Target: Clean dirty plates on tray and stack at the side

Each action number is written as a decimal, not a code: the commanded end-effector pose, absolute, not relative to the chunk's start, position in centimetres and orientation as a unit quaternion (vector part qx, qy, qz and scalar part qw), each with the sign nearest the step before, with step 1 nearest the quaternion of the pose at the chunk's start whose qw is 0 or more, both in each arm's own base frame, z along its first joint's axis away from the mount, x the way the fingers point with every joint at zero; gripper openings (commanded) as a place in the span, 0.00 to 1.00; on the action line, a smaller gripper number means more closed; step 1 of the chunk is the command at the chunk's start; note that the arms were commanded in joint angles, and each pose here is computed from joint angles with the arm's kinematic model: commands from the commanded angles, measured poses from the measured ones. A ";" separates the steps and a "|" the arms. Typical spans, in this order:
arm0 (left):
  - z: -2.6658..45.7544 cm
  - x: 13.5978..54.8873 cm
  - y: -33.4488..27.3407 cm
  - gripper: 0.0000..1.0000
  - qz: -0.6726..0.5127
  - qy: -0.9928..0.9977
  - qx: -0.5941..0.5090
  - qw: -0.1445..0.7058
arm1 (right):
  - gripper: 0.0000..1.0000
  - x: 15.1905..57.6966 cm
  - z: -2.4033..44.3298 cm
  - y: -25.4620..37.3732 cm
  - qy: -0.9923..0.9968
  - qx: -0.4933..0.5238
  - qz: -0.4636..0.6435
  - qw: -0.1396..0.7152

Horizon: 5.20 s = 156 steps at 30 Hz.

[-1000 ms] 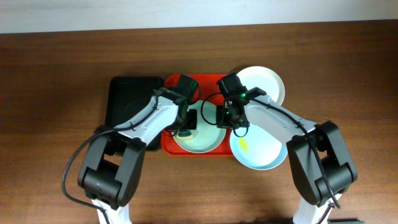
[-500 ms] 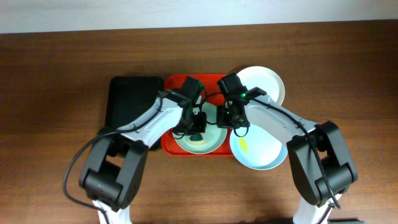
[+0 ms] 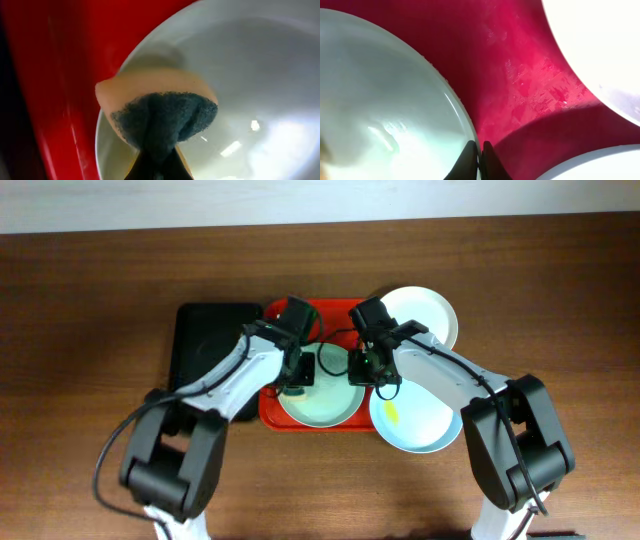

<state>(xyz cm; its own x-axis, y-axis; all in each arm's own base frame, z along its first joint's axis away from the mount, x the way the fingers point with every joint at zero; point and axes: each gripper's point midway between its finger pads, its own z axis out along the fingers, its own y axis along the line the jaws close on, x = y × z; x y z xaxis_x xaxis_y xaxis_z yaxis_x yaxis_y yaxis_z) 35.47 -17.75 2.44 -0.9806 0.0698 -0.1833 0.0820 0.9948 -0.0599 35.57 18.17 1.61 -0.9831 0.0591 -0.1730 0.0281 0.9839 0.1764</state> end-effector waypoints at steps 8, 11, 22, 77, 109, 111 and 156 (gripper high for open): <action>-0.5 30.5 -23.1 0.00 -0.196 0.977 0.070 -0.050 | 0.04 35.5 1.8 18.4 0.992 0.023 0.088 0.092; 0.5 30.6 -25.3 0.00 -0.260 0.961 0.080 -0.051 | 0.04 35.5 1.8 18.4 0.992 0.023 0.088 0.092; 6.9 36.6 -21.1 0.00 -0.223 0.968 0.072 0.088 | 0.25 35.5 1.8 18.4 0.991 0.023 0.089 0.093; 3.5 39.1 2.3 0.61 0.022 0.992 -0.052 0.115 | 0.48 36.1 1.9 18.6 0.990 0.023 0.095 0.105; 17.2 40.2 13.2 0.99 0.036 0.910 -0.270 0.311 | 0.27 35.6 1.5 18.4 0.991 0.023 0.092 0.099; 17.2 40.2 13.2 0.99 0.036 0.910 -0.270 0.312 | 0.21 35.5 1.3 18.4 0.991 0.023 0.091 0.098; 17.2 40.2 13.2 0.99 0.036 0.910 -0.270 0.312 | 0.04 38.9 11.5 20.8 0.976 -0.002 0.195 0.098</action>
